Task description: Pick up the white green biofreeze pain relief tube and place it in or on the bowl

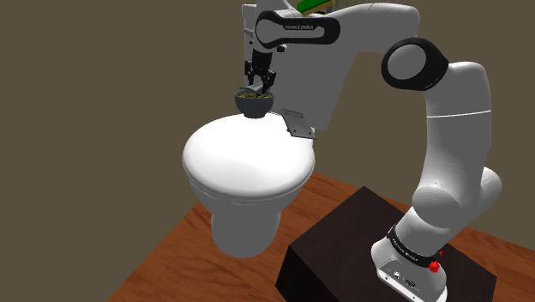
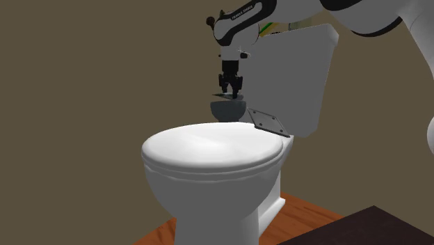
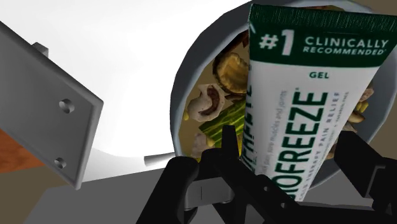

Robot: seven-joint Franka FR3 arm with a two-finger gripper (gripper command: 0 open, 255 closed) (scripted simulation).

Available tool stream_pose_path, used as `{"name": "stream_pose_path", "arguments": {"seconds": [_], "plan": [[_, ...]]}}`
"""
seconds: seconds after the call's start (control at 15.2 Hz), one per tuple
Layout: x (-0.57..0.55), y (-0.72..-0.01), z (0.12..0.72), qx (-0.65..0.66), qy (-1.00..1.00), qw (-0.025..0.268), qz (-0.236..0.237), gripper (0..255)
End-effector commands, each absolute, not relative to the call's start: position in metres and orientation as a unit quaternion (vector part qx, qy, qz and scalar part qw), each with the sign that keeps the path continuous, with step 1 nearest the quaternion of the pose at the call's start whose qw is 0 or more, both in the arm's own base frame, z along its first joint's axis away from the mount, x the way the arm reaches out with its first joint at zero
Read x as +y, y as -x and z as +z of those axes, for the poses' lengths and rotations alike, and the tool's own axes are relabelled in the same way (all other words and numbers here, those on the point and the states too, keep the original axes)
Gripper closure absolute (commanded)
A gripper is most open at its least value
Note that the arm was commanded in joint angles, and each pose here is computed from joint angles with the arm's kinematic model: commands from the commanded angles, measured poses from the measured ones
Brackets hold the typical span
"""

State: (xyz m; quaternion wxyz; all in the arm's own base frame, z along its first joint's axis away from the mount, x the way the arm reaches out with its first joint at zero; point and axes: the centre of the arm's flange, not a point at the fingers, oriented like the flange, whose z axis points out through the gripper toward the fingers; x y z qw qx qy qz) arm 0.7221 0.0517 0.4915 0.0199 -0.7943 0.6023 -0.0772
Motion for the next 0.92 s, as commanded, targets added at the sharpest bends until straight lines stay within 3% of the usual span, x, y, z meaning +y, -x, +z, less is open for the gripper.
{"name": "stream_pose_path", "arguments": {"seconds": [0.0,0.2,0.26,0.59,0.86], "plan": [[0.052,-0.722,0.491,0.602,0.794,0.02,-0.077,255],[0.052,-0.722,0.491,0.602,0.794,0.02,-0.077,255],[0.052,-0.722,0.491,0.602,0.794,0.02,-0.077,0],[0.052,-0.722,0.491,0.602,0.794,0.02,-0.077,0],[0.055,-0.715,0.541,0.602,0.794,0.02,-0.077,0]]}}
